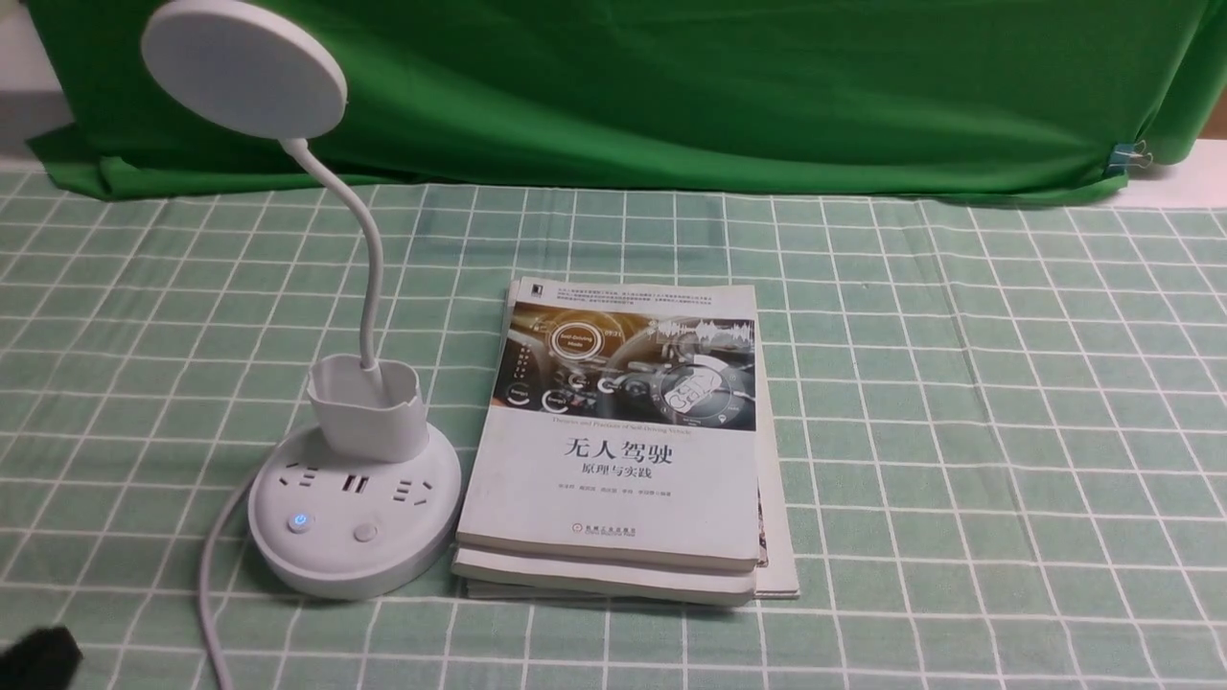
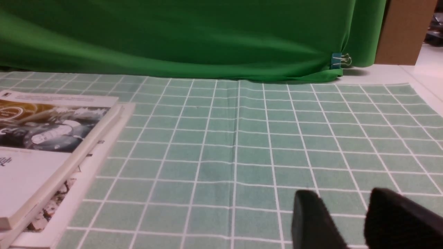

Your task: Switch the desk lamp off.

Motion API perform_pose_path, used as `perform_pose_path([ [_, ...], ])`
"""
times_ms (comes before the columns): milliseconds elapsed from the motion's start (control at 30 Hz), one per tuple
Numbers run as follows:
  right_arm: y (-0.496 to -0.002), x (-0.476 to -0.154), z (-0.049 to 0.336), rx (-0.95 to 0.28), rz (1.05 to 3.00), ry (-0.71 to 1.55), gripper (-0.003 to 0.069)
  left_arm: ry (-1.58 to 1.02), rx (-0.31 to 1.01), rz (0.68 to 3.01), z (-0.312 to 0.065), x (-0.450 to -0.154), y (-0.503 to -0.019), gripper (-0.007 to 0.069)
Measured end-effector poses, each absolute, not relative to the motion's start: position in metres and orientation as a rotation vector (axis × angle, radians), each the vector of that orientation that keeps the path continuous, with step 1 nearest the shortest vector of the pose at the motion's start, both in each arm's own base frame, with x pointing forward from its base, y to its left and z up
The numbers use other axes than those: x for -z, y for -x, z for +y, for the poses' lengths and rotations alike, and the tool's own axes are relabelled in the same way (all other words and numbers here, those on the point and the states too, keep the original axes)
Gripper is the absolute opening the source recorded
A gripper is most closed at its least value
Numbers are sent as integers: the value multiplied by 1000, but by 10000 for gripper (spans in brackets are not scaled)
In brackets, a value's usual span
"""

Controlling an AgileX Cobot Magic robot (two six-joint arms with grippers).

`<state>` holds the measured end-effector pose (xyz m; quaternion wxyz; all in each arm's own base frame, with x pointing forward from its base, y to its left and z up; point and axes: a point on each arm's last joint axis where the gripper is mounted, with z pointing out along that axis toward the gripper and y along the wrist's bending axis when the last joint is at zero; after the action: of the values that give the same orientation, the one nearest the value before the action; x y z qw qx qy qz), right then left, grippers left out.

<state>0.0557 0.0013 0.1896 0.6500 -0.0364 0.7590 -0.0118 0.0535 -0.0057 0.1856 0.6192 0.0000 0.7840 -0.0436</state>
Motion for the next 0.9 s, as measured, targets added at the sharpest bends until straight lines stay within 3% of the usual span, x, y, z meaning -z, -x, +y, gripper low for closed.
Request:
perform_pose_path([
  [900,-56,-190,1,27,1724,83,242,33,123,1791,-5,-184,-54,0],
])
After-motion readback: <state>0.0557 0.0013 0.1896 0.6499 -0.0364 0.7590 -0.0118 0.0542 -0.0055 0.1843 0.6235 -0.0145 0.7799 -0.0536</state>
